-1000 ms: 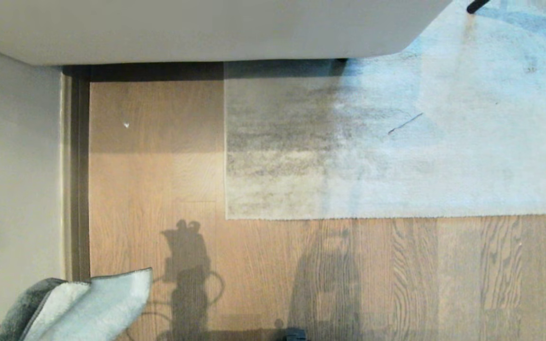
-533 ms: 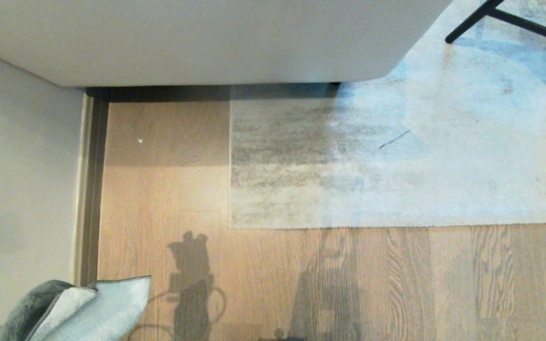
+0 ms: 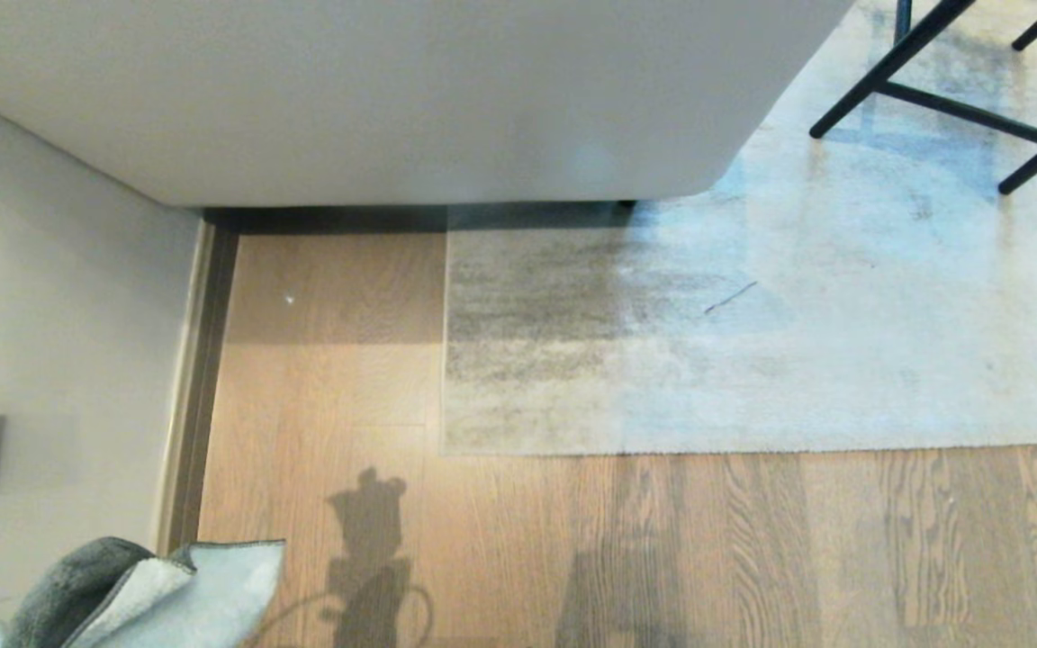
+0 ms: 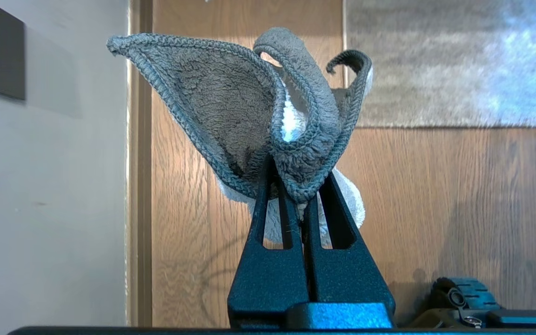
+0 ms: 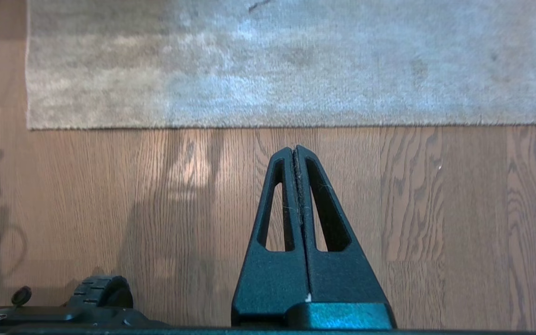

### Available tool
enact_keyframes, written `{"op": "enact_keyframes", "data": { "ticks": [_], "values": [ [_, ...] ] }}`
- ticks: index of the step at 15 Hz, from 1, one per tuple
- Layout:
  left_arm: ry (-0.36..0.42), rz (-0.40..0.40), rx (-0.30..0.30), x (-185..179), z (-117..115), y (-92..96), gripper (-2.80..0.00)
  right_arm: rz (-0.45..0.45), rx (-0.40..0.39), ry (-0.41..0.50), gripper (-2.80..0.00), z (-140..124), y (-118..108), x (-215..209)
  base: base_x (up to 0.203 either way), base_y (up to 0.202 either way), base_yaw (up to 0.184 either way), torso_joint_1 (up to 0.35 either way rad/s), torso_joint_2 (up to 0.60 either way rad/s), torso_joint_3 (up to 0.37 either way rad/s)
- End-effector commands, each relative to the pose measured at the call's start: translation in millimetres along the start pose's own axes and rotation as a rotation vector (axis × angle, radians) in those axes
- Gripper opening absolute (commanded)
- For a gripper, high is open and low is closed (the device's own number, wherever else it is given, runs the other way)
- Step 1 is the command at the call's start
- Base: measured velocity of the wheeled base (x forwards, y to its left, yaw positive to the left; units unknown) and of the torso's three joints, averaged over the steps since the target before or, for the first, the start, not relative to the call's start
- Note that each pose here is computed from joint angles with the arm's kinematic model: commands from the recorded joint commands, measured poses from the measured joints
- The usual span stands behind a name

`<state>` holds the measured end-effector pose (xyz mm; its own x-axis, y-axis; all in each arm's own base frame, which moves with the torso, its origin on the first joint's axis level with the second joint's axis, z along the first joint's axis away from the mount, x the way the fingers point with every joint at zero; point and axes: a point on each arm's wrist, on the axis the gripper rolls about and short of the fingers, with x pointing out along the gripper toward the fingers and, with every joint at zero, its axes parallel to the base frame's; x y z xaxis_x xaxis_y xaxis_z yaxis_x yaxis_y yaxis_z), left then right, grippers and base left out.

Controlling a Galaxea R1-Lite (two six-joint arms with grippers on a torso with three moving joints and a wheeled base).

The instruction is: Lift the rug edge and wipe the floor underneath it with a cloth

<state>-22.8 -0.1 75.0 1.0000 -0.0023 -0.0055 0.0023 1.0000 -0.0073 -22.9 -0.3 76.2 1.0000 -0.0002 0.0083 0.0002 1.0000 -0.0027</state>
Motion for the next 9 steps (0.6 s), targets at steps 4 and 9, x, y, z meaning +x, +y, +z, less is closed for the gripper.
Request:
{"op": "enact_keyframes", "data": {
  "ticks": [4, 9],
  "values": [
    [-0.001, 0.002, 0.001, 0.0, 0.0, 0.0, -2.8, 0.0, 0.0, 0.001, -2.8, 0.1, 0.0, 0.1, 0.0, 0.0, 0.0, 0.003, 0.0, 0.204],
    [-0.002, 0.001, -0.002, 0.0, 0.2, 0.0, -2.8, 0.0, 0.0, 0.001, -2.8, 0.1, 0.0, 0.1, 0.0, 0.0, 0.0, 0.001, 0.0, 0.202]
  ]
}}
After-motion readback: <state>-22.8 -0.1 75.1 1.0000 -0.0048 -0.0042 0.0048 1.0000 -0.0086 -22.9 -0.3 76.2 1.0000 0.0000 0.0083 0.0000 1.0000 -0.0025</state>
